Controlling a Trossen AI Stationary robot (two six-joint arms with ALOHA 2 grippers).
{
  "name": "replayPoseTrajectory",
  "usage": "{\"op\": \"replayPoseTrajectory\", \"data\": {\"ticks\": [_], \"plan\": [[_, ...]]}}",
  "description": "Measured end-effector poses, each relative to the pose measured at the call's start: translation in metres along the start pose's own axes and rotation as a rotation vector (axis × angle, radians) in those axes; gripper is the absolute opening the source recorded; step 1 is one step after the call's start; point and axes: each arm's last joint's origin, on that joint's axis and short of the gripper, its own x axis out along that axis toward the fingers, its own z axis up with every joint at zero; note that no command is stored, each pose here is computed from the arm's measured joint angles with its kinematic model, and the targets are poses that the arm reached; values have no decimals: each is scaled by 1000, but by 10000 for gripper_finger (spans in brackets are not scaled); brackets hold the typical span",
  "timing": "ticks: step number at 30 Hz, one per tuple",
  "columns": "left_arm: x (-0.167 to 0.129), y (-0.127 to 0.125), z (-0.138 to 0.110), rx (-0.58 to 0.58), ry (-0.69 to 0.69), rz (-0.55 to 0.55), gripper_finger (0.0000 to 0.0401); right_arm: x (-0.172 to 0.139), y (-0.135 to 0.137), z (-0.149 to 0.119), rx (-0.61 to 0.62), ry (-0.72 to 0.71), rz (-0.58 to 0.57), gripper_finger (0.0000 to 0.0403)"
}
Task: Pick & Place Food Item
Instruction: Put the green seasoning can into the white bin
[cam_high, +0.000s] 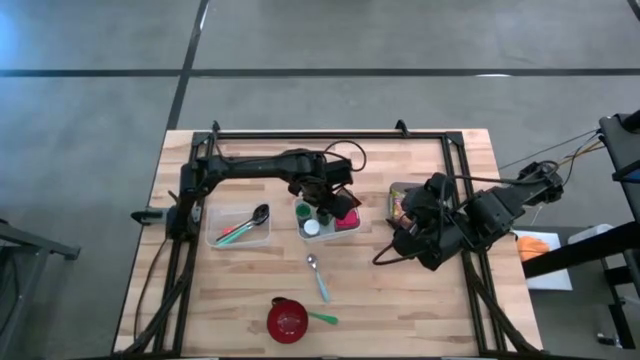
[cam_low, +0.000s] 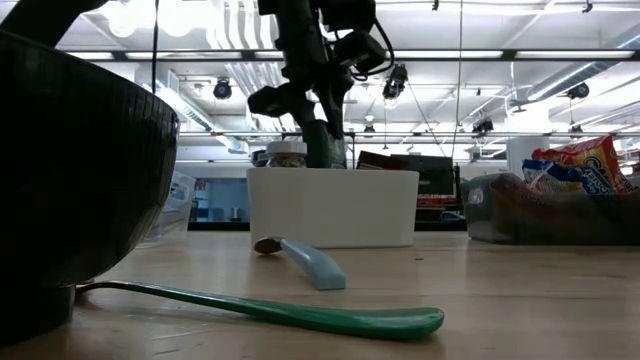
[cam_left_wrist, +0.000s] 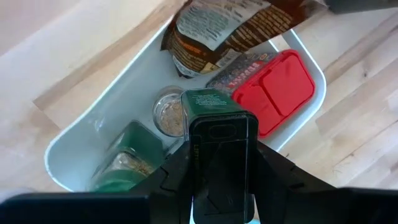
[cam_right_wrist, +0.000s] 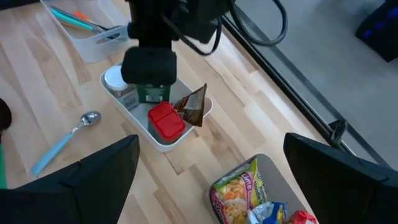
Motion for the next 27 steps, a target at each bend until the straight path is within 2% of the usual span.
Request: {"op": "replayPoseTrajectory", "data": {"ticks": [10,18,27], "plan": [[-7,10,7,28,-30,40,113,2,1,-2,-5,28,9,394],[-14,9,6,48,-19,-13,113,2,1,-3,-15,27,9,394],[-14,-3,-7,43,19,-55,113,2,1,-3,-26,28,9,394]]}}
